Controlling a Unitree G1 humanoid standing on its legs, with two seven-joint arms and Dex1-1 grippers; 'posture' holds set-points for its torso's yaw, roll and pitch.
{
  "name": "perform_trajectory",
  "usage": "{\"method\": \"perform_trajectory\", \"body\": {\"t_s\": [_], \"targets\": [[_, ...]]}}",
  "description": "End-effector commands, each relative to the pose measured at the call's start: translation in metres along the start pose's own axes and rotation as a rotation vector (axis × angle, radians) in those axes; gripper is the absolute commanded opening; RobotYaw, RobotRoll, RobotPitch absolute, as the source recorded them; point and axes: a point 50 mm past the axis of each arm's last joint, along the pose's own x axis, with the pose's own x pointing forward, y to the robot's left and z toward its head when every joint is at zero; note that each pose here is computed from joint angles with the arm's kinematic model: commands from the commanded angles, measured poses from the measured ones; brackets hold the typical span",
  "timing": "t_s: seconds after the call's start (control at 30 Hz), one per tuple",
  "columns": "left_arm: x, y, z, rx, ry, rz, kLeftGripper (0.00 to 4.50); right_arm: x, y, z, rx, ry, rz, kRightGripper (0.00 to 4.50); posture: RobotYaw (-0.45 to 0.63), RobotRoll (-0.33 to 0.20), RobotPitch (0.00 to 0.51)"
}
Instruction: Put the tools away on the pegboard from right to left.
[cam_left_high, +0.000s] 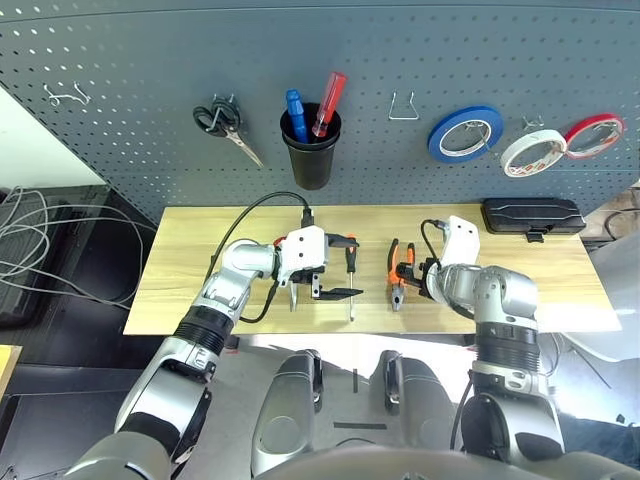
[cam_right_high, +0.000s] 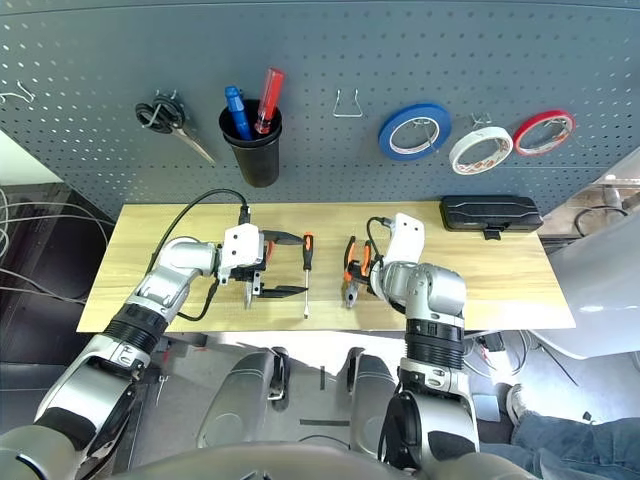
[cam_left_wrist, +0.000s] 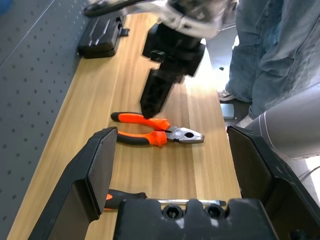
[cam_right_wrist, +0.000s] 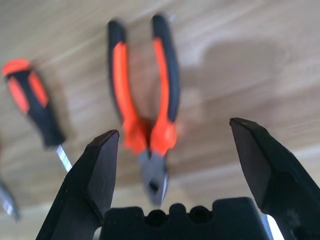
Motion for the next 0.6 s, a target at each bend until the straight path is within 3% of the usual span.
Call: {"method": "perform_trajectory", "body": {"t_s": [0.03, 0.3, 0.6], "targets": [[0.002, -0.006, -0.006, -0.007, 0.025, -0.018, 4.50, 0.020, -0.008, -0.010, 0.011, 0.024, -0.010, 4.46, 0.14, 0.000, 0.229], [0.000, -0.006, -0.007, -0.007, 0.035, -0.021, 4.50, 0.046, 0.004, -0.021, 0.008, 0.031, 0.009, 4.46, 0.15, 0.000, 0.233], [-0.003, -0.004, -0.005, -0.003, 0.029, -0.002, 4.50, 0.047, 0.019, -0.025, -0.027, 0.037, 0.037, 4.46, 0.15, 0.000, 0.230]]}}
